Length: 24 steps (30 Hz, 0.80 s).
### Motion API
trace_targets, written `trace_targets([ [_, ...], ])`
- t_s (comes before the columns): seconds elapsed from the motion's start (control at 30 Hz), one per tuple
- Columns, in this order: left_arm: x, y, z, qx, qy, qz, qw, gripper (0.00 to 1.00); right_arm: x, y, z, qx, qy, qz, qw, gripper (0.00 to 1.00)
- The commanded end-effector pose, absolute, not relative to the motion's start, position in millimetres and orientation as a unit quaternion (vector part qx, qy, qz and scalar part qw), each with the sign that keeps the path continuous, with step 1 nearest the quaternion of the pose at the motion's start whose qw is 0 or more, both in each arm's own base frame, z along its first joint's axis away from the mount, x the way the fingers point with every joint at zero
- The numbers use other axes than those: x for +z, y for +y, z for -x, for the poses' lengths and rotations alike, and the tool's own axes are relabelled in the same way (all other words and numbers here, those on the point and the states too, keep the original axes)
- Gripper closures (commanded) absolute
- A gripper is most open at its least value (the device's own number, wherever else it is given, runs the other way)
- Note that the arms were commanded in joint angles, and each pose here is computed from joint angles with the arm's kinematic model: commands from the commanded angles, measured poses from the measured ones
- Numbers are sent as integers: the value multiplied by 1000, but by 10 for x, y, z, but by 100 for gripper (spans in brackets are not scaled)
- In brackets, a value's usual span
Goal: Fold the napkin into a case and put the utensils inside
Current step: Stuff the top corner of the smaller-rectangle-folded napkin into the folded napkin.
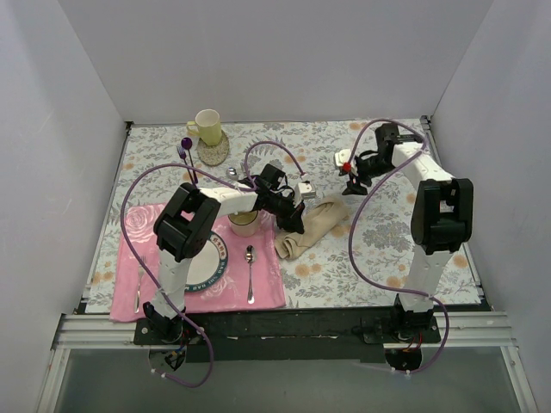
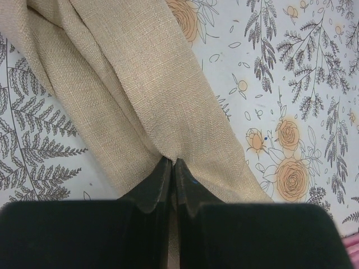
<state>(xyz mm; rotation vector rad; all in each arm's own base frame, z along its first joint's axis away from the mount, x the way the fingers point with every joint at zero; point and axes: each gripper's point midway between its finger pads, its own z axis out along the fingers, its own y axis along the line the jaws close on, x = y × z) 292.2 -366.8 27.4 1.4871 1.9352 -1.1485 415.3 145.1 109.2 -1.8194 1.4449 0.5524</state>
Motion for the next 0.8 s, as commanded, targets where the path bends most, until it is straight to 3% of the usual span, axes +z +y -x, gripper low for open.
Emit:
trace_targets([
  [0.0, -66, -3466, -2712, -399, 728, -536, 153, 100, 956, 1608, -3754, 253, 501, 754, 340, 31],
  [0.27, -87, -3465, -2701, -399, 726, -539, 150, 100, 665, 1691, -3810, 239, 492, 770, 328, 30],
  [0.57, -83, -3475, -2726, -396, 722, -546, 152, 100, 323, 1606, -3809, 199, 490, 793, 303, 42],
  [0.67, -80, -3476, -2729, -396, 721, -547, 153, 100, 266, 1564, -3787, 190, 500, 791, 296, 59],
  [0.7, -75, -3475, -2727, -396, 722, -546, 152, 100, 266, 1560, -3802, 185, 503, 791, 297, 74],
  [0.77, -71, -3476, -2729, -396, 722, -546, 152, 100, 270, 1533, -3774, 186, 520, 781, 292, 91],
])
